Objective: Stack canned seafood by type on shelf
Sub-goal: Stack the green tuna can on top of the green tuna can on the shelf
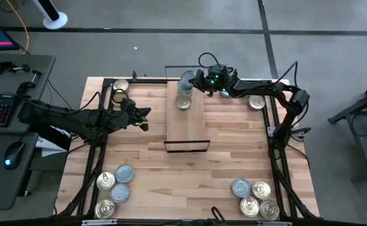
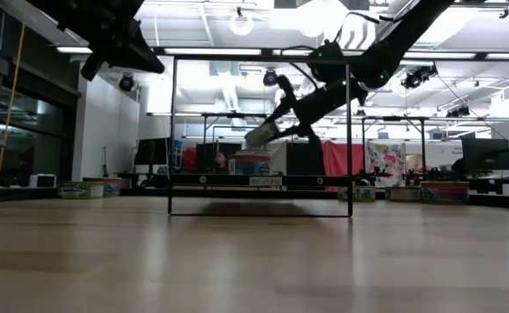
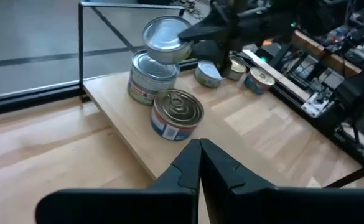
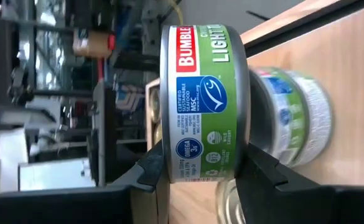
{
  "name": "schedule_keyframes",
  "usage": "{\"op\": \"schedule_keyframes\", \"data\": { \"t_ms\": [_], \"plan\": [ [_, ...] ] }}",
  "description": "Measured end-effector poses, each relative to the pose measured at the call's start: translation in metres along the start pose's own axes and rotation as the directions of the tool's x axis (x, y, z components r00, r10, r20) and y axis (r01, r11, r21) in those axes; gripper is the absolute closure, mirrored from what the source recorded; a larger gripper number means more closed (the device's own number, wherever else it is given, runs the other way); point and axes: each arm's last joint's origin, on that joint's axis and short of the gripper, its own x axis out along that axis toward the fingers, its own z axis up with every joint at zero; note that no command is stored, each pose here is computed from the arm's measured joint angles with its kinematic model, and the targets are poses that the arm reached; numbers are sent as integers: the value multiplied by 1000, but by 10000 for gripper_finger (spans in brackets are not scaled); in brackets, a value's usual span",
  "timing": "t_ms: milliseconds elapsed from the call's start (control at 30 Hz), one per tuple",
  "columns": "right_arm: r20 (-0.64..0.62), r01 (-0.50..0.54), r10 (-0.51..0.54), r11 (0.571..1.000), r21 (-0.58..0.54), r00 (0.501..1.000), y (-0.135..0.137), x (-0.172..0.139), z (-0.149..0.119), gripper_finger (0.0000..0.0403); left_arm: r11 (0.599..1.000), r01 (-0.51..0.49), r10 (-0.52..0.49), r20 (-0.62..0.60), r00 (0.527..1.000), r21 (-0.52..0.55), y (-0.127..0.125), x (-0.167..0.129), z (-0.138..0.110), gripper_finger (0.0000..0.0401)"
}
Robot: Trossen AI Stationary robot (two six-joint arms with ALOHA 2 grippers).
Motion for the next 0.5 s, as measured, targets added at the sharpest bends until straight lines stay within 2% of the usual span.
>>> {"op": "schedule_keyframes", "data": {
  "t_ms": [133, 400, 500],
  "plan": [
    [15, 11, -12, 999, 44, 1000, -3, 7, -8, 292, 999, 28, -27, -33, 999, 44, 1, 2, 1, 401],
    [32, 11, -12, 999, 41, 999, 0, 10, -21, 292, 996, 40, -37, -51, 998, 74, 3, 4, 2, 401],
    [46, 15, -17, 999, 42, 999, 1, 11, -24, 258, 995, 39, -34, -52, 998, 88, 4, 5, 2, 401]
  ]
}}
